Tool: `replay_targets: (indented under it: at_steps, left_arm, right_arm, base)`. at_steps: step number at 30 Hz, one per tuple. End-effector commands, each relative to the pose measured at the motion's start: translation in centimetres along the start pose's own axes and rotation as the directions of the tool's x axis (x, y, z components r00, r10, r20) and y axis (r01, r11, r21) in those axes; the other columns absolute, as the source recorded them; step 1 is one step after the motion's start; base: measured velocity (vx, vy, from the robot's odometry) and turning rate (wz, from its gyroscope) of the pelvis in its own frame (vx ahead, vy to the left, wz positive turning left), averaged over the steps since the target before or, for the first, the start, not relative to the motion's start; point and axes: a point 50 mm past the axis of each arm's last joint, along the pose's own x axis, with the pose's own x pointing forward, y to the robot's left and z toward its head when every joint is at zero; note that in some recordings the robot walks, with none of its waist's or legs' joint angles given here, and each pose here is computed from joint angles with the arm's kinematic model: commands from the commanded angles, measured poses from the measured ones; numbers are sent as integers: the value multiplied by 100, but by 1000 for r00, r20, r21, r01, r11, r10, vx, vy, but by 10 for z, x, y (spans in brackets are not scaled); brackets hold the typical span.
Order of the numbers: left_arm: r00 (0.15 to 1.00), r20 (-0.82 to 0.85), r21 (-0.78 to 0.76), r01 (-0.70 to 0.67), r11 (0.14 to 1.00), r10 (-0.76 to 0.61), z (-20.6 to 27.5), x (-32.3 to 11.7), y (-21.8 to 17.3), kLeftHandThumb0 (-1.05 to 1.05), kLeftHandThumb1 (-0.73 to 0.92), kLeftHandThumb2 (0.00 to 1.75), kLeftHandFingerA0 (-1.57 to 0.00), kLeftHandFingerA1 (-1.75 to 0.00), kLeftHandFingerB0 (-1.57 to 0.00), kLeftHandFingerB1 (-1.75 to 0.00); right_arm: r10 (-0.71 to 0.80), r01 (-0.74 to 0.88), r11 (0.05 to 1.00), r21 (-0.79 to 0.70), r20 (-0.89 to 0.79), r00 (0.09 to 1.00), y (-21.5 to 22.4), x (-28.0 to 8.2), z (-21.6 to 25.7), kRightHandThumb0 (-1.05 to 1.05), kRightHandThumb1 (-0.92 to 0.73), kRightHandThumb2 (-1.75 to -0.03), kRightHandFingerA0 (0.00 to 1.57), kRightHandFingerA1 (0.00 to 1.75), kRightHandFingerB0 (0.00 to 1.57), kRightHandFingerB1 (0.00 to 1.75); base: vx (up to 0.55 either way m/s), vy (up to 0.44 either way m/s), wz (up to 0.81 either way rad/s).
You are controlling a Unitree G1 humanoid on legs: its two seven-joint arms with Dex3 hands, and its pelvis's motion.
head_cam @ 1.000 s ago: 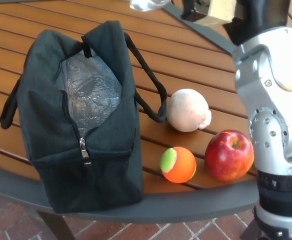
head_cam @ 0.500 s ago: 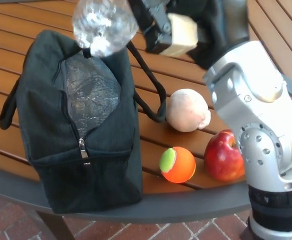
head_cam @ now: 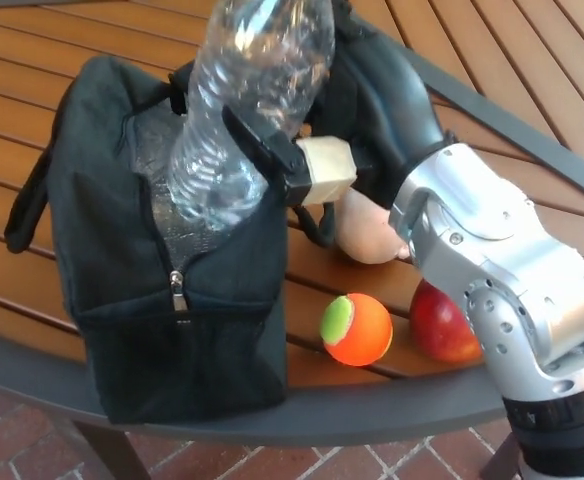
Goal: Pick up a rubric cube, an apple, a tennis ball, a soft toy, a bottle from the table and put it into the lunch box one by one
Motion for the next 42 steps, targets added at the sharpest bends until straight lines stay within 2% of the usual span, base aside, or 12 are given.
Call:
replay_targets:
  at_steps: [1,15,18,19,20,22,23,24,25,28,29,42]
  left_arm:
    - [998,-54,1,-17,1000,17,-5,-1,3,7,65,89,-96,-118,-85,-97]
    - [998,-57,-48,-17,999,14,-3,-1,-2,9,60,97,-96,-121,-89,-101]
    - [999,-47,-34,-9,999,7,-2,-2,-2,10,61,98,-96,-120,-89,-101]
    - [999,-46,-33,-4,999,2,-2,-2,-2,9,62,99,-97,-121,-89,-101]
    - [999,-47,-33,1,999,-2,-2,-2,-2,9,62,99,-97,-121,-89,-101]
    - [999,-48,-40,-2,999,0,-2,-2,-2,9,61,100,-99,-123,-90,-102]
    - [999,-49,-30,-2,1000,0,-2,-2,-2,9,60,100,-100,-125,-91,-104]
    - [999,-49,-20,-1,1000,0,-2,-2,-3,9,60,100,-100,-125,-91,-104]
    - [999,-52,-22,-1,1000,0,-3,-2,-2,10,58,106,-106,-126,-92,-105]
    - [999,-52,-42,7,999,-10,-5,-3,-2,13,59,105,-97,-134,-90,-110]
    - [999,-52,-38,7,999,-9,-5,-3,-1,12,58,106,-105,-126,-91,-105]
    - [998,-61,-24,-7,1000,6,-9,-4,5,10,55,104,-107,-126,-93,-106]
  right_arm:
    - [-2,4,998,-55,28,1000,-3,5,-3,-15,-44,-140,99,175,79,173]
    - [-28,23,917,-399,-7,1000,-3,32,-28,-12,-53,-124,90,175,76,164]
    - [-56,50,919,-390,-5,998,-1,38,-29,-11,-58,-116,89,167,78,147]
    - [-61,54,919,-391,-4,998,0,39,-28,-21,-73,-84,85,163,77,82]
    - [-63,58,917,-394,0,998,2,40,-28,-21,-73,-84,85,163,77,82]
    - [-64,60,914,-401,2,998,4,42,-27,-28,-77,-69,74,148,58,58]
    - [-48,43,902,-431,0,999,9,44,-25,-52,-73,-62,29,70,8,37]
    - [-36,31,892,-451,-3,999,12,45,-24,-52,-73,-62,29,70,8,37]
    - [-20,11,858,-514,-11,1000,18,47,-19,-100,-58,-87,0,9,0,0]
    - [-29,15,805,-593,-15,999,24,49,-12,-105,-61,-91,0,13,0,1]
    - [-43,25,805,-593,-16,999,25,49,-11,-83,-69,-67,0,0,0,0]
    - [-182,130,855,-502,-55,982,25,40,3,-101,-62,-81,0,0,0,0]
  base:
    - [0,0,0]
    - [0,0,0]
    - [0,0,0]
    - [0,0,0]
    - [0,0,0]
    - [0,0,0]
    - [0,0,0]
    - [0,0,0]
    - [0,0,0]
    - [0,0,0]
    - [0,0,0]
    - [0,0,0]
